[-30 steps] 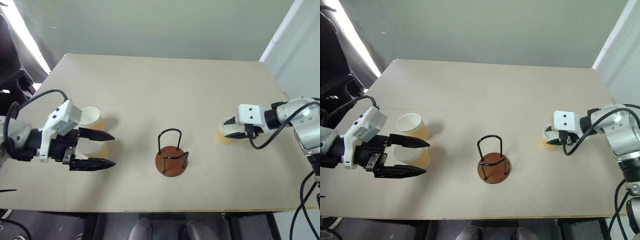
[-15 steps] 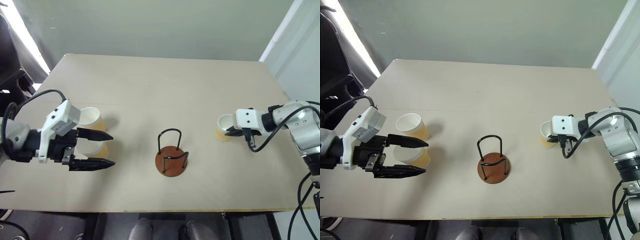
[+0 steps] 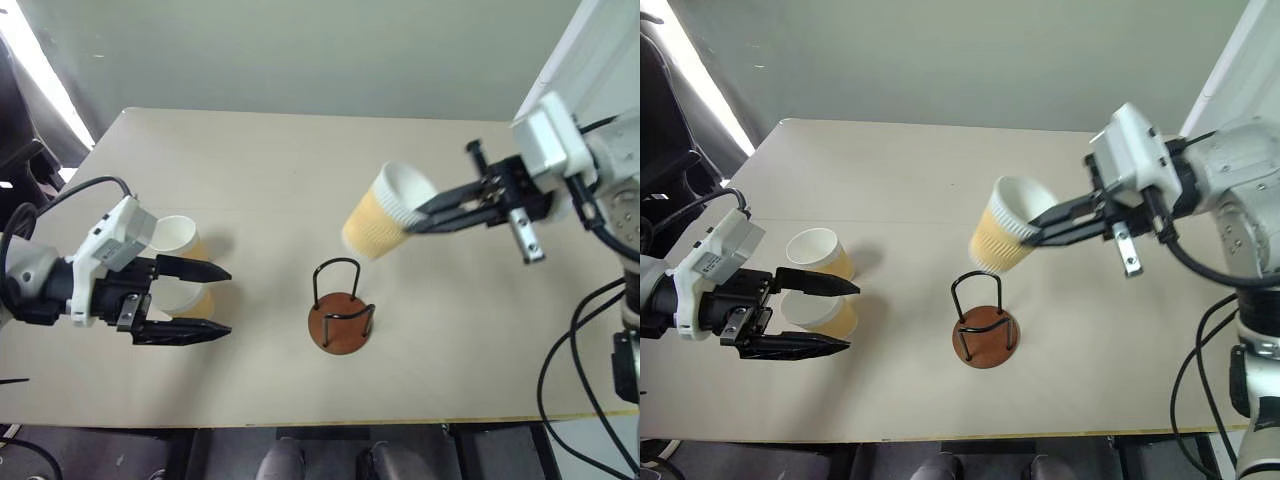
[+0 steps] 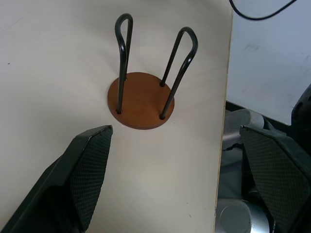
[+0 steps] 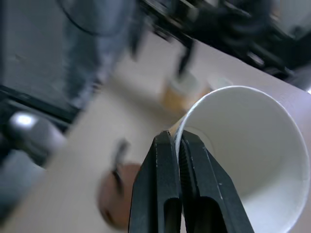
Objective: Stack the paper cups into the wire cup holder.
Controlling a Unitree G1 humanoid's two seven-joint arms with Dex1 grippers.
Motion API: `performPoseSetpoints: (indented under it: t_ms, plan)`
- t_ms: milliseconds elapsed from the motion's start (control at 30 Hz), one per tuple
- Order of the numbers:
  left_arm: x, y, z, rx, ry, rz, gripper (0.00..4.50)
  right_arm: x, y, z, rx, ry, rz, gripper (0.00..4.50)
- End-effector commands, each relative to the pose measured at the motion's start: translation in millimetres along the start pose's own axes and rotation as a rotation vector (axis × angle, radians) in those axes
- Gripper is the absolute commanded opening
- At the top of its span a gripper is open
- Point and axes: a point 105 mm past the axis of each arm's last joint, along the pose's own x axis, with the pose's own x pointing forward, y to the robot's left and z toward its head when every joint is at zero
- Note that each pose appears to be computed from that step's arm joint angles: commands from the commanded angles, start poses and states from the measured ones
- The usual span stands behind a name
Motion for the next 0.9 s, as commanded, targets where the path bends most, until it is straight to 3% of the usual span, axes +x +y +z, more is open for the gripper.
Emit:
performPoseSetpoints:
  t_ms: [33, 233, 467, 667, 767, 900]
  plan:
    - [0, -2, 5, 0.034, -0.008, 0.001, 4.50, 11, 4, -2, 0.006, -0.002, 0.001, 0.05]
    - [-2, -5, 7, 0.034, -0.014, 0.005, 4.50, 23, 4, -27, 0.020, 0.064, -0.014, 0.05]
    - [-5, -13, 22, 0.066, -0.074, -0.018, 4.50, 30, 9, -39, 0.023, 0.094, 0.001, 0.05]
    - [-7, -11, 19, 0.057, -0.050, 0.003, 4.50, 36, 9, -47, 0.012, 0.122, 0.001, 0.05]
    - [-9, -7, 14, 0.052, -0.031, 0.022, 4.50, 37, 9, -51, 0.010, 0.137, 0.000, 0.67]
    - [-10, -4, 10, 0.052, -0.002, 0.042, 4.50, 37, 7, -52, 0.007, 0.149, -0.011, 2.10]
